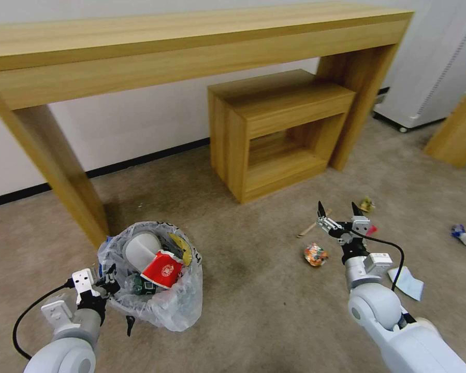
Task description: Pick up the trash bin and place the garbage on the floor into it.
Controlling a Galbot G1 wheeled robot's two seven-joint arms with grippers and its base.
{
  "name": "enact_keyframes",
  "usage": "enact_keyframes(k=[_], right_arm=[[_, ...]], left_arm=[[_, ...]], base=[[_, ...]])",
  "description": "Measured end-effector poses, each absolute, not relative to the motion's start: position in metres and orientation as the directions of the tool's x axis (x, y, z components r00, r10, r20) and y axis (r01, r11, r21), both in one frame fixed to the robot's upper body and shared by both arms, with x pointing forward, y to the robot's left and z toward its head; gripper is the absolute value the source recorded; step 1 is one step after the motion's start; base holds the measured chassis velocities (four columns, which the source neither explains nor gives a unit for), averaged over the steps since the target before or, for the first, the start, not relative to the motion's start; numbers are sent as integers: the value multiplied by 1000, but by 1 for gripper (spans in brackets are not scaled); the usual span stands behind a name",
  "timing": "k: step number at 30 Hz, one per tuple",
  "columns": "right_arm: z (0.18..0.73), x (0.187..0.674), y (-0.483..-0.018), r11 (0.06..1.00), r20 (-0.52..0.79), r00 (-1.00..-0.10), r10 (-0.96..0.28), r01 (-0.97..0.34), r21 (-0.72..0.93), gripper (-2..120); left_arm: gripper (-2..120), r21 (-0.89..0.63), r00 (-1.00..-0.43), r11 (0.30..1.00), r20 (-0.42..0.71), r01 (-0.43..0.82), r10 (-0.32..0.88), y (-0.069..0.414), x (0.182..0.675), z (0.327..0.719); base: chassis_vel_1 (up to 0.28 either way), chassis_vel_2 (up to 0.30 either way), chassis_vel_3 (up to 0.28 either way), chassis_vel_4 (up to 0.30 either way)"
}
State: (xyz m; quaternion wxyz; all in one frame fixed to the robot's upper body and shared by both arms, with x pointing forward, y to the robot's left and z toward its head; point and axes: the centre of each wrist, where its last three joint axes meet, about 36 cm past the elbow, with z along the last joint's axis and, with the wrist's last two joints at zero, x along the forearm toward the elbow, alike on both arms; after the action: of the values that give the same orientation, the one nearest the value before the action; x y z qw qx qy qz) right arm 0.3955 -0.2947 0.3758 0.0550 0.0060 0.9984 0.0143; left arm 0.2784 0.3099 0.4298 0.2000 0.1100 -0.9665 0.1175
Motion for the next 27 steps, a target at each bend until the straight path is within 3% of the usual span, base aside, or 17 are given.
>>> enact_keyframes(k=[27], right_arm=[[366,387,-292,999,-103,-994,33,30,29,100]], left_arm=[[1,-181,-898,949,406,-259,-167,311,275,432]], base=[[-88,-87,-96,-91]])
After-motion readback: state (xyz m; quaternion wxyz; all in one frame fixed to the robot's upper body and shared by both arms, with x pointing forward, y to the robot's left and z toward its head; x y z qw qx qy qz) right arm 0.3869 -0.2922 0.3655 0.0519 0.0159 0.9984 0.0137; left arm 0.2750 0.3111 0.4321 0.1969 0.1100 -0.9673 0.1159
